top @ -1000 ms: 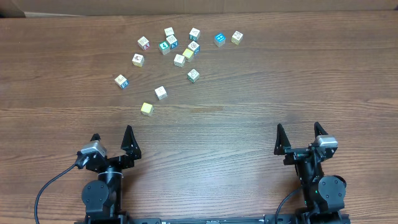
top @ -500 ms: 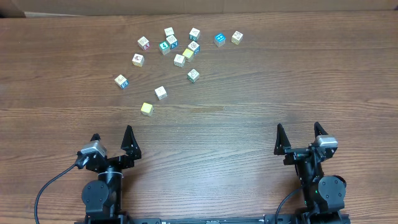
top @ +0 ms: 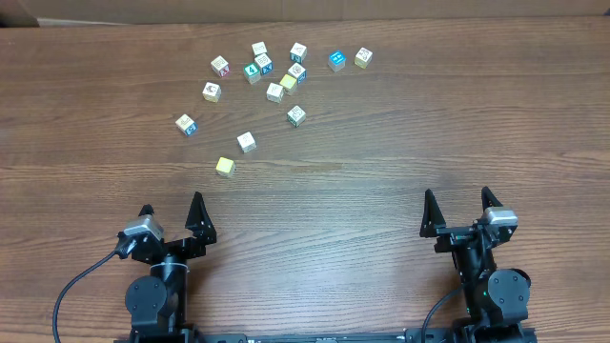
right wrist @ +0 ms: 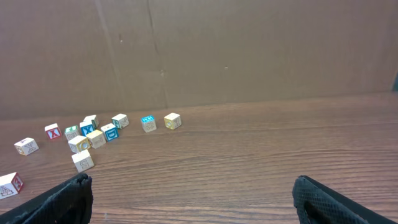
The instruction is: Form a tower
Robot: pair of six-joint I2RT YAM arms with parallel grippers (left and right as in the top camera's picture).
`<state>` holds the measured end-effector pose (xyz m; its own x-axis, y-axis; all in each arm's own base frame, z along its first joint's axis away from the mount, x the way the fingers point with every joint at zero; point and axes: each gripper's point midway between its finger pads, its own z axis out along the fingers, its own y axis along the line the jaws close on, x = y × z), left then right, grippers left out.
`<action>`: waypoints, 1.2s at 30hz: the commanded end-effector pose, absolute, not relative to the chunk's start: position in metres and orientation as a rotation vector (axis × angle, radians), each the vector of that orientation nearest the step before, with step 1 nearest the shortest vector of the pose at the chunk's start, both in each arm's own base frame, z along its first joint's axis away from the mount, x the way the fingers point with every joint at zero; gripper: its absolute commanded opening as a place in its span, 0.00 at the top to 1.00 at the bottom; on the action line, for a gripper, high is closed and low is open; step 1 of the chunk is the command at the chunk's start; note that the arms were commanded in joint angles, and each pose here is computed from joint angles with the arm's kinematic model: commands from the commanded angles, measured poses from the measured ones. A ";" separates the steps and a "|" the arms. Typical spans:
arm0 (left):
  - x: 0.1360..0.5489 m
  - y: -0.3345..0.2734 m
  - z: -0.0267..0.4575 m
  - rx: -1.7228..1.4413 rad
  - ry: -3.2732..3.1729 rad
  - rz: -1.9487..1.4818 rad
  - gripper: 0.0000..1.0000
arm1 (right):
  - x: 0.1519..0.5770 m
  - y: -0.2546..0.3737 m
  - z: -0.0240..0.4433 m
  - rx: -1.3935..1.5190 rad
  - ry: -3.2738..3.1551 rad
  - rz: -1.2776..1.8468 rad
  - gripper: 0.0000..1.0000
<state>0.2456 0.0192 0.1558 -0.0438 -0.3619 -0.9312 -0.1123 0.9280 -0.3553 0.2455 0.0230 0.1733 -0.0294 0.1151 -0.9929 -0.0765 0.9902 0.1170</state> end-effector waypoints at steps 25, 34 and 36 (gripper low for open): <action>0.246 0.017 0.156 -0.370 1.608 -0.222 0.00 | 0.251 0.048 0.331 0.033 1.754 0.348 0.00; 0.246 0.017 0.156 -0.370 1.608 -0.222 0.00 | 0.334 0.093 0.383 -0.120 2.079 0.495 0.00; 0.246 0.017 0.156 -0.370 1.608 -0.222 0.00 | 0.352 0.105 0.381 -0.159 2.189 0.542 0.00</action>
<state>0.2456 0.0191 0.1557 -0.0443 -0.3622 -0.9310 -0.1121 0.9279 -0.3557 0.3291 0.0819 0.3682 -0.5747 0.1292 -0.8081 -0.2040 0.9337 0.2943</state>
